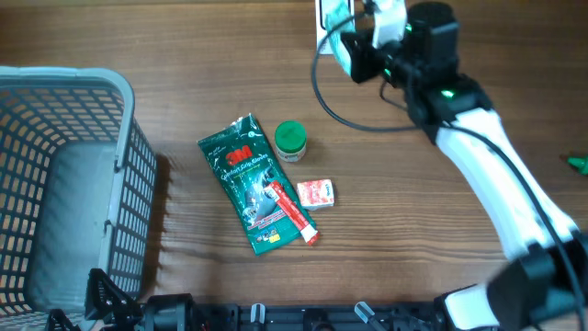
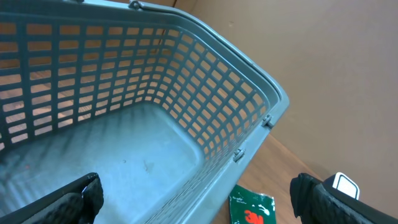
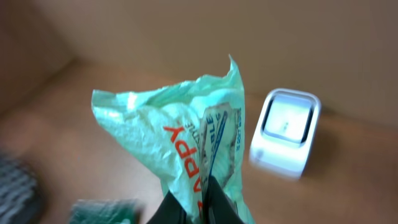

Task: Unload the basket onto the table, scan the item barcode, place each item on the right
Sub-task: 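Hold the wet-wipe pack's label in front of the white scanner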

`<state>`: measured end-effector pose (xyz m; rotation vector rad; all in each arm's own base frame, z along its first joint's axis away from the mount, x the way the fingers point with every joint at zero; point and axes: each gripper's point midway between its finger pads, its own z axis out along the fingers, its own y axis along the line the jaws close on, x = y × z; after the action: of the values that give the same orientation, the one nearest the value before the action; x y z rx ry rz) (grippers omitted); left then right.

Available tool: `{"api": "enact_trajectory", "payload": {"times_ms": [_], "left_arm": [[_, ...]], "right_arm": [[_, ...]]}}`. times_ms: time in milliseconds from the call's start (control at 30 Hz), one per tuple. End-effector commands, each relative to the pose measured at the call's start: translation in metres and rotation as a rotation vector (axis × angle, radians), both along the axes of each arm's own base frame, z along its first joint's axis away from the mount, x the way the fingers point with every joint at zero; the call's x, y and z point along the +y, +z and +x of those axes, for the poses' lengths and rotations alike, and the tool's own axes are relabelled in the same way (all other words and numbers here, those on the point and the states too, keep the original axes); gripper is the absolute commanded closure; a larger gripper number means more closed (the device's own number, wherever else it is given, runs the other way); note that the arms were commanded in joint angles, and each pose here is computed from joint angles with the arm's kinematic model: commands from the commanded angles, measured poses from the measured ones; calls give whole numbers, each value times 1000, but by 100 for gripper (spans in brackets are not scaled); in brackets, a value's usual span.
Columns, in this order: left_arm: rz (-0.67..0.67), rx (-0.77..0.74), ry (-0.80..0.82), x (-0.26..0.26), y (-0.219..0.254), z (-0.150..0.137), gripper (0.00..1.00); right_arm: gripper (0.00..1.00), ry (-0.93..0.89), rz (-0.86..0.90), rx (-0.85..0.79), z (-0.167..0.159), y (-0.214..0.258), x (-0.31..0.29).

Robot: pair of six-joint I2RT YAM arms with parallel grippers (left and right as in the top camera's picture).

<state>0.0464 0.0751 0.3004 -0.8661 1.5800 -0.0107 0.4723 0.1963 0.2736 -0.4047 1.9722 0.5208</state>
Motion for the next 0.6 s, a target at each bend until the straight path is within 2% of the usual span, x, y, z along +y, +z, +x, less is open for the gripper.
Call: {"api": "enact_trajectory", "payload": {"times_ms": [0,133,233,400,567], "left_arm": [[-10,31,-4,-1,-10,1,0],[-10,31,-4,-1,-10,1,0],[-10,31,-4,-1,-10,1,0],[-10,31,-4,-1,-10,1,0],[-10,31,-4,-1,-10,1,0]], "right_arm": [[95,-66,-79,-125,44,-15,-4],[95,-109,-54,-295,88,-27,2],[95,-171,-46,-358,110,-39,-2],[95,-175,-41,-350,147,-69,10],[95,-193,-3,-332,165,-80,14]]}}
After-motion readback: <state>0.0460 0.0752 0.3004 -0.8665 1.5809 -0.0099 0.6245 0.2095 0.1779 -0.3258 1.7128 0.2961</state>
